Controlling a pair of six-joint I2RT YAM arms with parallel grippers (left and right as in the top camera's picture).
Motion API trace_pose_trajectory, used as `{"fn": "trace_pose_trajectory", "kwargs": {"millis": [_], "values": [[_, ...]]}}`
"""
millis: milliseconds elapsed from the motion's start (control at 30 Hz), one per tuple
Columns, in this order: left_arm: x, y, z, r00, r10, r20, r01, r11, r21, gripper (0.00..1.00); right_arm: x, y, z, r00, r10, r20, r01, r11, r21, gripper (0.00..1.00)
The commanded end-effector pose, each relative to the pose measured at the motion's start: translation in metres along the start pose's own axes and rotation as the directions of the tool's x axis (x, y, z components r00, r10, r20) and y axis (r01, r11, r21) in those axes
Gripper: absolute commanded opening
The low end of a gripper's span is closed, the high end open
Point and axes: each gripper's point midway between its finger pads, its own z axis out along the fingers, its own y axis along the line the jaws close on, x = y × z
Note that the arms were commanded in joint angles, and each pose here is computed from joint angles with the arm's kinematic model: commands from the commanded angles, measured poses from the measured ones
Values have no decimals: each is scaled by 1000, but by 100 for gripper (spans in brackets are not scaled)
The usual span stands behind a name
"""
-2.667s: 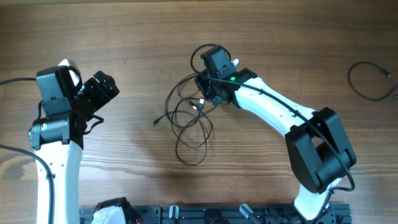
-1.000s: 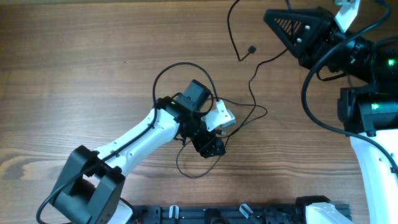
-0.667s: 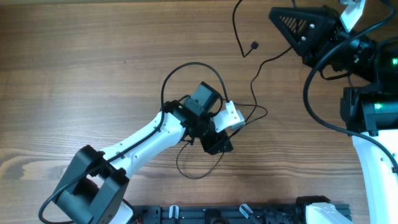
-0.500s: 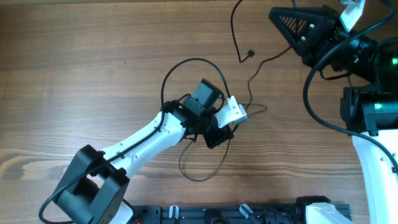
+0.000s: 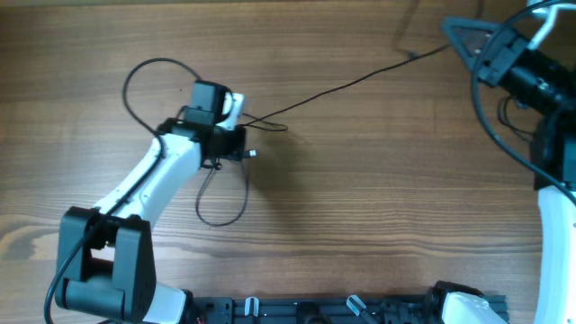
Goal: Untangle cables
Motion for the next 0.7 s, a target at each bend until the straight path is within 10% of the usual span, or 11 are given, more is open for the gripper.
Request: {"fn": "trace_pose_trajectory", "kwargs": {"millis": [0,233,300,367,433,567,667], "values": [[9,50,-2,990,-138,-19,135,987,-92,4,-25,-36,-30,993,-39,111,20,984,175,4],[16,83,-7,973,-231,-19,227,966,-121,4,-39,-101,-77,969,11,248,-124,886,447,4],[9,62,-8,967,-253,-18,253,965,63,31,-39,-118,-92,959,33,283,-179,842,509,4],[-1,16,-19,967,-253,-29,246,901,358,99,-38,-122,-98,959,22,281,-174,832,527,4],[-8,-9,-33,968,-249,-31,229,829,511,99,-37,-122,-98,960,26,280,-177,829,530,4],[-5,32,-20,966,-259,7,243,913,328,48,-45,-137,-112,953,-51,299,-155,765,625,4],[-5,40,-20,958,-286,9,268,910,316,51,-65,-150,-136,928,-212,308,-98,656,749,4]]}}
